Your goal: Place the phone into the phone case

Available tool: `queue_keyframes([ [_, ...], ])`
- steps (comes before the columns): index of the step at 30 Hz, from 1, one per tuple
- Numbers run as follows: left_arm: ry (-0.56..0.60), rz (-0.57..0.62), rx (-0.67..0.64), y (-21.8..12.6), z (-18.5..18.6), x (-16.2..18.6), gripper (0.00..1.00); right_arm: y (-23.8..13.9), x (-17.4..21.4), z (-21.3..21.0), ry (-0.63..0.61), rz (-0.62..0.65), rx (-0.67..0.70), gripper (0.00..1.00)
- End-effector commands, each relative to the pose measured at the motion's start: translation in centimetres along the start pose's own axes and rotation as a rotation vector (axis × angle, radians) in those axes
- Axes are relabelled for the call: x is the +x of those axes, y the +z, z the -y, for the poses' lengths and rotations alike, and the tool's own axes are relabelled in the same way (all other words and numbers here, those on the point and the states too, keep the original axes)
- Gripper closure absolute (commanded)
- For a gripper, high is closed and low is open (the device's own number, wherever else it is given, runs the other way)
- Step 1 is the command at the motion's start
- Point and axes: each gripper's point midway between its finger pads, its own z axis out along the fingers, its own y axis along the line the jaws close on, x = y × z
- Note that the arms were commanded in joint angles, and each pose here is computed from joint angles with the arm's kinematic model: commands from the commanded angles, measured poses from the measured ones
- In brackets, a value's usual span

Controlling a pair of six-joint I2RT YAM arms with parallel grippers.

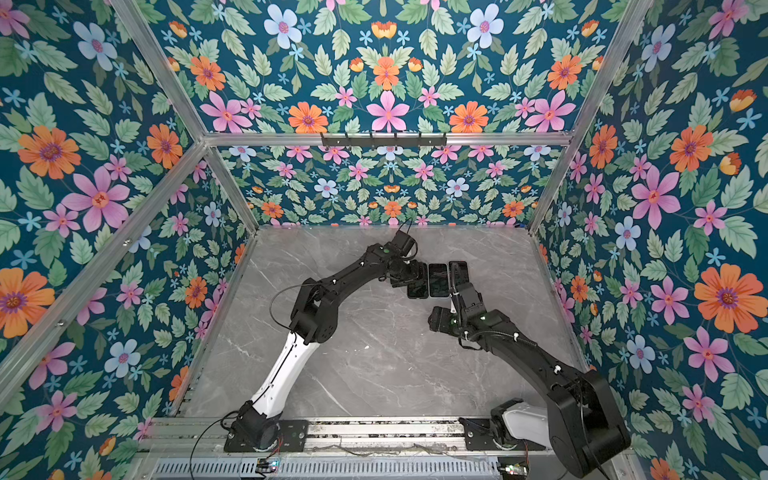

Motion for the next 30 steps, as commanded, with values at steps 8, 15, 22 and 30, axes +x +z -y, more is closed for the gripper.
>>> queue_keyframes([
  [8,0.0,-0.002,0.012,0.3,0.1,0.1,0.21,-0.4,-0.2,0.1,0.001,0.016,0.01,0.17],
  [15,0.087,0.128,-0.062,-4.9,0.1,-1.7,0.17,-2.3,-3.3,-0.2,-0.086,0.109,0.071,0.16],
  [22,0.174,0.337,-0.134,-13.9,-1.7,-1.2,0.17,-5.2,-8.6,2.1,-0.156,0.36,0.288,0.14],
  [30,0.297,0.58,-0.155,-22.6,-5.4,2.3,0.17,-6.6,-11.0,3.7,-0.471,0.549,0.454,0.15],
])
